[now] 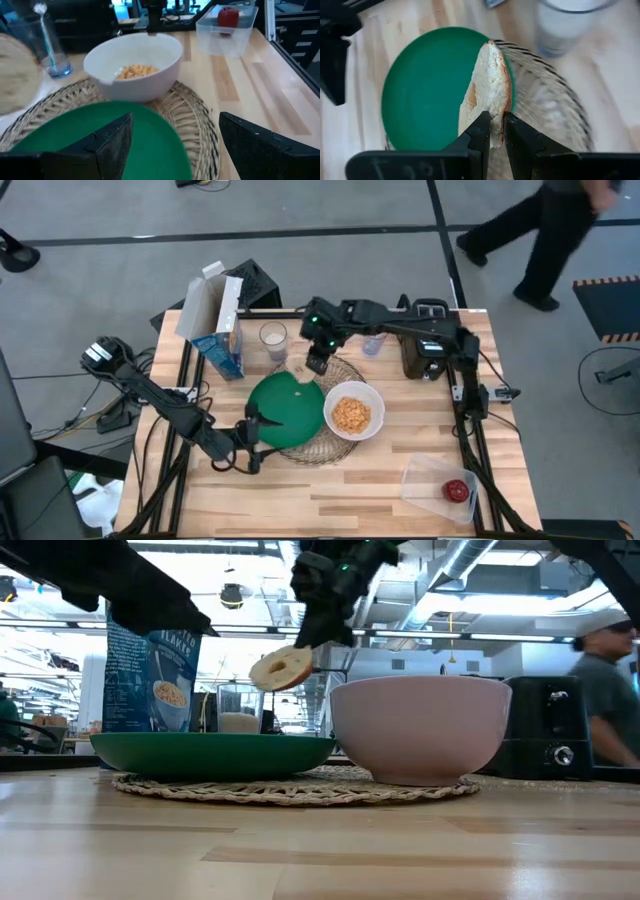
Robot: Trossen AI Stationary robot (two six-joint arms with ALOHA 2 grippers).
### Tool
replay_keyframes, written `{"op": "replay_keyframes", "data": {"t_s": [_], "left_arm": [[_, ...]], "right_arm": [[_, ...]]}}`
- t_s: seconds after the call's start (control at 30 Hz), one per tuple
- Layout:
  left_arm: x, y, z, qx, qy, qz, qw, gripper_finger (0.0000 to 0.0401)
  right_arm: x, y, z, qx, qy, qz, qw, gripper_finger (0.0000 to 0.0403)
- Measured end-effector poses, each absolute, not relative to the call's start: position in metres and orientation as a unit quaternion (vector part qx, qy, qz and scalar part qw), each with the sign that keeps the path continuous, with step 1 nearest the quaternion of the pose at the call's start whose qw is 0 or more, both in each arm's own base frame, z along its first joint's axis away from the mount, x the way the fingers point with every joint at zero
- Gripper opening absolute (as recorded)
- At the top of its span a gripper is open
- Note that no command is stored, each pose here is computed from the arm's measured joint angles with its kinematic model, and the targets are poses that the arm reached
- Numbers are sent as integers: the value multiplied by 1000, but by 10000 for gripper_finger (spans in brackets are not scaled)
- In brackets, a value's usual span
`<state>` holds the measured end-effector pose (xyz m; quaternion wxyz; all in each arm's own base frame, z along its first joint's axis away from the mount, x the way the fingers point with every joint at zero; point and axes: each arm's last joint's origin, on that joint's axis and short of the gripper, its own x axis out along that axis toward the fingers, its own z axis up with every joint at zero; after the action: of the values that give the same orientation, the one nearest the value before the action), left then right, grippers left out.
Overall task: Arrange a breakfast setting
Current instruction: Put the bagel on the green plate
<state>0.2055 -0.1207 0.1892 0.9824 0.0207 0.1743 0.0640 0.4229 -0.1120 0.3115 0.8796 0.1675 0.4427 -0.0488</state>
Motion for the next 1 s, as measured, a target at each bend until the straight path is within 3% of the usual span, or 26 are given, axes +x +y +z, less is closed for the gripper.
{"op": "replay_keyframes", "data": {"t_s": [0.5, 1.0], "left_arm": [[199, -117, 188, 1, 170, 65, 983, 281], [199, -117, 188, -1, 173, 57, 983, 281]], "right_arm": [[473, -85, 247, 189, 443, 58, 874, 78], [491, -86, 204, 214, 452, 80, 862, 78]]}}
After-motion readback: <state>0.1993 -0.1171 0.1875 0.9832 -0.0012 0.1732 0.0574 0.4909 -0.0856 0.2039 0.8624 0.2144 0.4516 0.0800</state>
